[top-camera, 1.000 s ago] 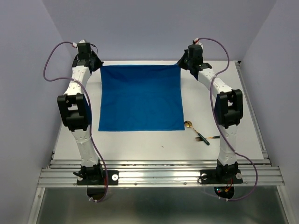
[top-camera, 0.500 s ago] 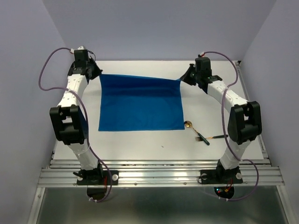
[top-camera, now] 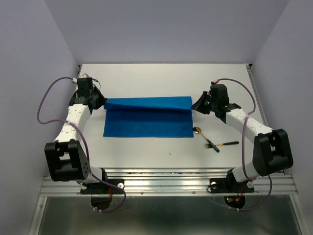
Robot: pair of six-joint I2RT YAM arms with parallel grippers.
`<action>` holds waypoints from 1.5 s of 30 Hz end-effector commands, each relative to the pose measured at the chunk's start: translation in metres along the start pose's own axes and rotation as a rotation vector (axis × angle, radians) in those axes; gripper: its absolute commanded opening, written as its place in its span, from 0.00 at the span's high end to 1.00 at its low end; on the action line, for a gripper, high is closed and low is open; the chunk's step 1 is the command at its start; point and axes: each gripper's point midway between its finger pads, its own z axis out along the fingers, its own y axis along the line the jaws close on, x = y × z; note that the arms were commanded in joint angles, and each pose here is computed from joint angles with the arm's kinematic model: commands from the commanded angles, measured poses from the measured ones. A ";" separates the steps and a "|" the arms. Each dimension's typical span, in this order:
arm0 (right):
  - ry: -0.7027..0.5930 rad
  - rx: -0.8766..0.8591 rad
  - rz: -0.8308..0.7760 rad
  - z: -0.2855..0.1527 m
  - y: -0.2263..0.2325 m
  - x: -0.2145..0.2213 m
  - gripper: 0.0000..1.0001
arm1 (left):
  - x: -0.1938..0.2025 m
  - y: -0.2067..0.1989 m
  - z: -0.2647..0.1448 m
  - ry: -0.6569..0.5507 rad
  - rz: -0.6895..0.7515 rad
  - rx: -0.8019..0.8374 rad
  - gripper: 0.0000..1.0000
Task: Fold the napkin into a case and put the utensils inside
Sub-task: Fold and flatten the napkin at the center of the board.
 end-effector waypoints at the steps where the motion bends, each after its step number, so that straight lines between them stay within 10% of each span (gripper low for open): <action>1: -0.054 0.008 0.001 -0.019 -0.005 -0.005 0.99 | -0.016 0.038 -0.010 -0.117 -0.040 -0.145 1.00; 33: 0.154 0.062 -0.010 -0.021 -0.046 0.105 0.98 | 0.067 0.077 0.014 0.049 -0.156 -0.222 1.00; 41: 0.166 0.078 -0.019 -0.024 -0.050 0.108 0.37 | 0.067 0.075 0.008 0.056 -0.157 -0.211 0.38; 45: 0.139 0.092 -0.050 -0.031 -0.048 0.098 0.32 | 0.041 0.064 -0.007 -0.008 -0.137 -0.188 0.18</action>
